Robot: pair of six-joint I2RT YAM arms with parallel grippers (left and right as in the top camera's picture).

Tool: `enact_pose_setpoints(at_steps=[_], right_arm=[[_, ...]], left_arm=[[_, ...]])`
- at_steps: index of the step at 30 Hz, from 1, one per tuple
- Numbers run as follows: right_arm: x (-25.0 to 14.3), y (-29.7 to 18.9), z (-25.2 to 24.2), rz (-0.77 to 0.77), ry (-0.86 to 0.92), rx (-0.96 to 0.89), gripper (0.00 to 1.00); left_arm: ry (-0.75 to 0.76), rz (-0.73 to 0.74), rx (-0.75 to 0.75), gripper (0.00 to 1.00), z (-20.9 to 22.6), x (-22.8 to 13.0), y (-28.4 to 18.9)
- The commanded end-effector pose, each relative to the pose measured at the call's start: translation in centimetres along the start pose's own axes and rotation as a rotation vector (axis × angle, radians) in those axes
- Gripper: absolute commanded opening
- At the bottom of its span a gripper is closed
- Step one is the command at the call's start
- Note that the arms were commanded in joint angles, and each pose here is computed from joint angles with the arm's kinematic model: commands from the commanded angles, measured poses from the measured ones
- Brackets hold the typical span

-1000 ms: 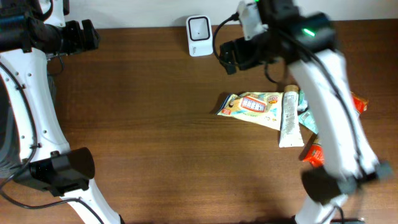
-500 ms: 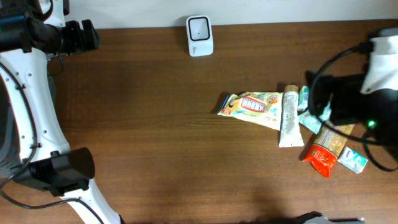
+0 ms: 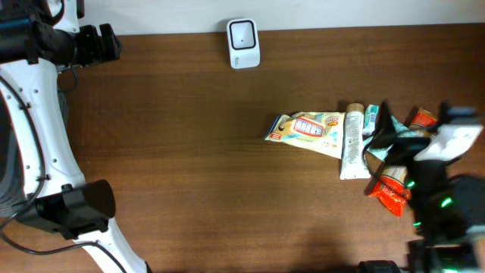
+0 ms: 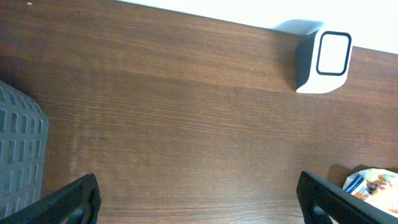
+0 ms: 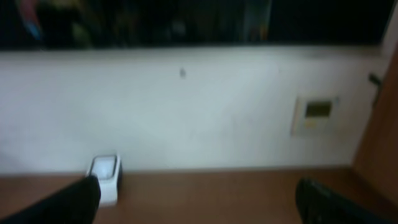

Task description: Scan the item barcode

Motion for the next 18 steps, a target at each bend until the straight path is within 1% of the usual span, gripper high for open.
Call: enact_pose_setpoints(at_steps=[1, 2, 3, 4, 9, 10, 12, 13, 18], right_arm=[[-7.3, -1.3, 1.7, -0.039, -0.008, 0.003, 0.99], [-8.6, -1.5, 2.0, -0.043, -0.008, 0.003, 0.99], [-11.1, -2.0, 2.7, -0.035, -0.008, 0.013, 0.99], [-12.6, -2.3, 3.0, -0.025, -0.008, 0.016, 0.99], [-17.3, -3.3, 4.2, 0.006, -0.007, 0.032, 0.99], [-17.7, -3.4, 4.4, 0.007, -0.007, 0.048, 0.98], [-19.3, -3.6, 5.1, 0.097, 0.004, 0.113, 0.99], [-19.2, -3.7, 5.3, 0.087, 0.005, 0.135, 0.99], [-19.2, -3.7, 5.2, 0.089, 0.004, 0.126, 0.98]], left_arm=[[0.005, 0.002, 0.002, 0.99, 0.2, 0.1, 0.2], [0.005, 0.002, 0.002, 0.99, 0.2, 0.1, 0.2], [0.005, 0.002, 0.002, 0.99, 0.2, 0.1, 0.2], [0.005, 0.002, 0.002, 0.99, 0.2, 0.1, 0.2], [0.005, 0.002, 0.002, 0.99, 0.2, 0.1, 0.2], [0.005, 0.002, 0.002, 0.99, 0.2, 0.1, 0.2], [0.005, 0.002, 0.002, 0.99, 0.2, 0.1, 0.2], [0.005, 0.002, 0.002, 0.99, 0.2, 0.1, 0.2], [0.005, 0.002, 0.002, 0.99, 0.2, 0.1, 0.2]])
Point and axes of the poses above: each gripper's point midway between its finger pads, its own y axis out along the fingers, its own z axis along the line the jaws close on, x = y × z, the point moved 9 cm from there along -y, back along the fingers, and after that the axes turned 14 degrees about -y, right-handed, at the moved point
